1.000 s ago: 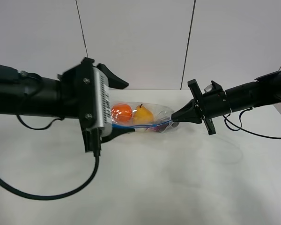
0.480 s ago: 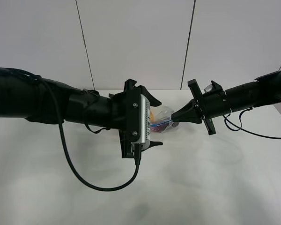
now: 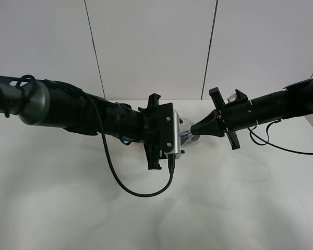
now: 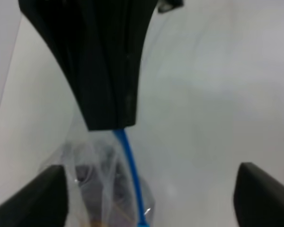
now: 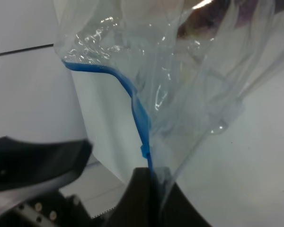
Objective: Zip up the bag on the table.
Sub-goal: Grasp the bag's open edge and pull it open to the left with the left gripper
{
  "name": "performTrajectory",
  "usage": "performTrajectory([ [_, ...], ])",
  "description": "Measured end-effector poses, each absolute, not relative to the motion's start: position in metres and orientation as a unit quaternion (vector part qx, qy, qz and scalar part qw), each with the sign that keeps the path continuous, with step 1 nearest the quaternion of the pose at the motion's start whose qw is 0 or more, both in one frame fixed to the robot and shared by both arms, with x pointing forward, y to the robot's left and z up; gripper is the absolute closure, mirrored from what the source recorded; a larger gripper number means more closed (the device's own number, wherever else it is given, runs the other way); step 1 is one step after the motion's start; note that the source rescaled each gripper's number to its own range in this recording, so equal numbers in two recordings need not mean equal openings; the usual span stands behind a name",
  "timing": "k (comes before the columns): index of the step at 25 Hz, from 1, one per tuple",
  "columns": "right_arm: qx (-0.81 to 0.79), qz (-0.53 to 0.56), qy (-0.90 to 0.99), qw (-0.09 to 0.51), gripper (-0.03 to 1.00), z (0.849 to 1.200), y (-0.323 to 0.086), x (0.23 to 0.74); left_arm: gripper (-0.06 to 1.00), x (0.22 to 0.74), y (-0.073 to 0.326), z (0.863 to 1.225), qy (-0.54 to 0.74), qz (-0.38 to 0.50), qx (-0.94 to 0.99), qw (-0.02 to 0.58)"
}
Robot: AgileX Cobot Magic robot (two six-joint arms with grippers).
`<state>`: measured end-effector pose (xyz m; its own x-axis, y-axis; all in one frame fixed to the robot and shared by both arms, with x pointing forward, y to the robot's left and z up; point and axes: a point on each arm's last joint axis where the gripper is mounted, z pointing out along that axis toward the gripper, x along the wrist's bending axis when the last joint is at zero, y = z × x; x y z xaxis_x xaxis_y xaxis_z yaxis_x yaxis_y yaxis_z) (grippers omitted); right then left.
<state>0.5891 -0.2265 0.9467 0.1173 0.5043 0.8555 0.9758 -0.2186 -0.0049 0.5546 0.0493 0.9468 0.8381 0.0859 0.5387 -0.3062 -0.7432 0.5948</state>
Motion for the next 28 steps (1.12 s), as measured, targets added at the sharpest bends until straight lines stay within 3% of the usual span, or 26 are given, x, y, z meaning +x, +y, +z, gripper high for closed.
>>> performTrajectory([
  [8,-0.681,-0.383,-0.542,0.309,0.97,0.946,-0.226,0.589,0.58,0.564,0.049,0.928,-0.046,0.278,0.904,0.321],
  [17,-0.682,-0.384,-0.541,0.309,0.97,0.947,-0.226,0.59,0.67,0.566,0.051,0.927,-0.04,0.282,0.906,0.313],
  [23,-0.682,-0.384,-0.54,0.31,0.97,0.947,-0.226,0.59,0.92,0.566,0.051,0.927,-0.04,0.282,0.906,0.313],
  [28,-0.682,-0.384,-0.54,0.31,0.97,0.947,-0.226,0.59,0.94,0.566,0.051,0.927,-0.039,0.283,0.906,0.312],
])
